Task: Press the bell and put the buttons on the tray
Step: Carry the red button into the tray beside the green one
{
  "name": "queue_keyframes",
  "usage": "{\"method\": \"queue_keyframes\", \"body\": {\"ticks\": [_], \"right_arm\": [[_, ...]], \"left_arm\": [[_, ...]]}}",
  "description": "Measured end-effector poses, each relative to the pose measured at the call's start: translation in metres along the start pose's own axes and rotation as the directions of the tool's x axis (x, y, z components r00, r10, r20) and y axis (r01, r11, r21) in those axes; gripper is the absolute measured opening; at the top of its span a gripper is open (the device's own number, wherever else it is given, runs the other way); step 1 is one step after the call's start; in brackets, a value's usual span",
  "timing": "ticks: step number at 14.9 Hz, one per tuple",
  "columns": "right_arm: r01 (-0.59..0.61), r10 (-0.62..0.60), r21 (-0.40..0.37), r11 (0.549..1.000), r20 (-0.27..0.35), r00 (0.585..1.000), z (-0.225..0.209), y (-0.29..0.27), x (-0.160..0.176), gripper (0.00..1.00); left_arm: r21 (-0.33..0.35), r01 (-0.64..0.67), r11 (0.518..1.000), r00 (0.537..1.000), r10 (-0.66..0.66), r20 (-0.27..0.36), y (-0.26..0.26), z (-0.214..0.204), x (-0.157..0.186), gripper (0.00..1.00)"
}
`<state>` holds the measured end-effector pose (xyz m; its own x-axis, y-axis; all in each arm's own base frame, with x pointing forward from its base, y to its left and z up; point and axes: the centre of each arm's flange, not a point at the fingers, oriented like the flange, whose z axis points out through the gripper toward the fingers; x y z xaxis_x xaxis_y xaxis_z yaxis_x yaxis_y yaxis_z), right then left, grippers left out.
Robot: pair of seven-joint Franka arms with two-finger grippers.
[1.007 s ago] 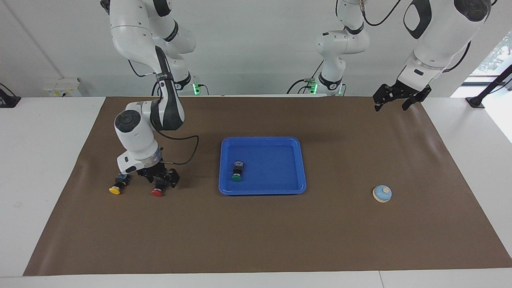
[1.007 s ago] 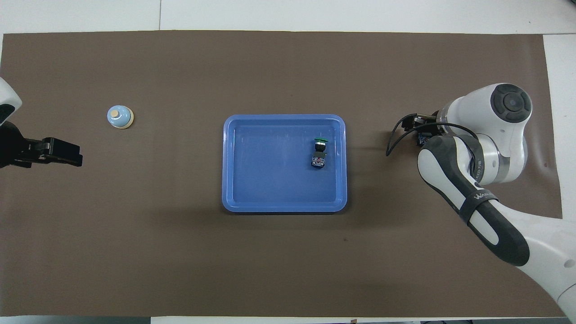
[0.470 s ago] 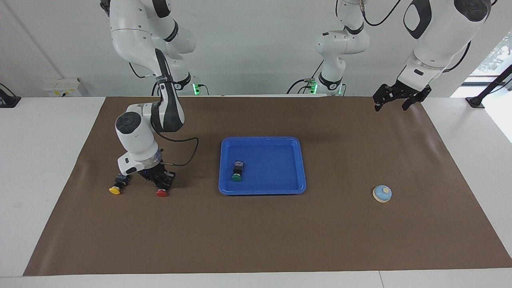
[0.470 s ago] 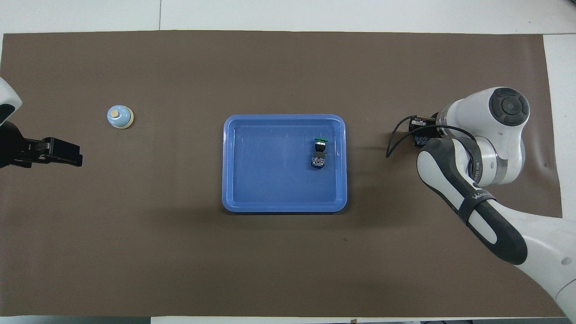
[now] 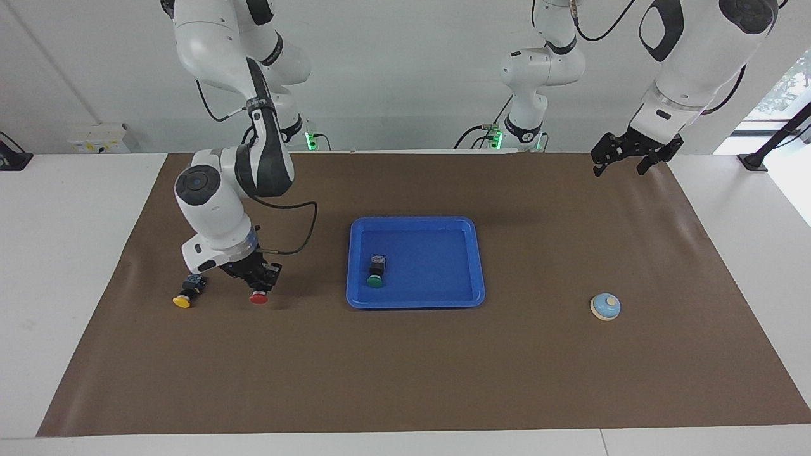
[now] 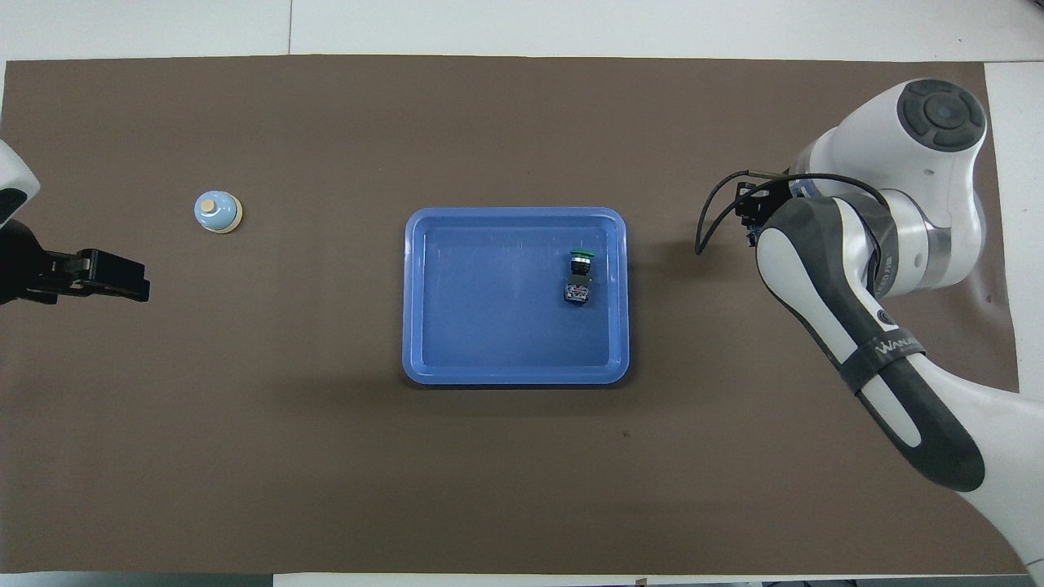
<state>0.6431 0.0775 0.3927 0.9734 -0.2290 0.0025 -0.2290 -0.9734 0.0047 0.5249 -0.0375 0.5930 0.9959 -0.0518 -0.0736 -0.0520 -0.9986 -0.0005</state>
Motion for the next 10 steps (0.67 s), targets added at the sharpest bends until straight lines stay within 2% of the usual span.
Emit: {"method": "queue_keyframes", "body": {"ticks": [2,5,10], "right_arm": [[0.009,-0.009,-0.003,1.000,0.007,1.000,-0.035,-0.051,-0.013,0.39],[0.024,-0.024,0.009,1.000,0.008,1.000,-0.055,-0.137,-0.051,0.39],[0.017,-0.018,0.021,1.000,0.045,0.999,-0.025,-0.260,-0.123,0.39]], "left_arm": [[0.000,0.000,1.000,1.000,0.000,0.000,0.000,0.000,0.000,1.00],[0.000,0.000,1.000,1.000,0.000,0.000,0.000,0.000,0.000,1.00],[0.000,0.000,1.000,1.000,0.000,0.000,0.000,0.000,0.000,1.00]]}}
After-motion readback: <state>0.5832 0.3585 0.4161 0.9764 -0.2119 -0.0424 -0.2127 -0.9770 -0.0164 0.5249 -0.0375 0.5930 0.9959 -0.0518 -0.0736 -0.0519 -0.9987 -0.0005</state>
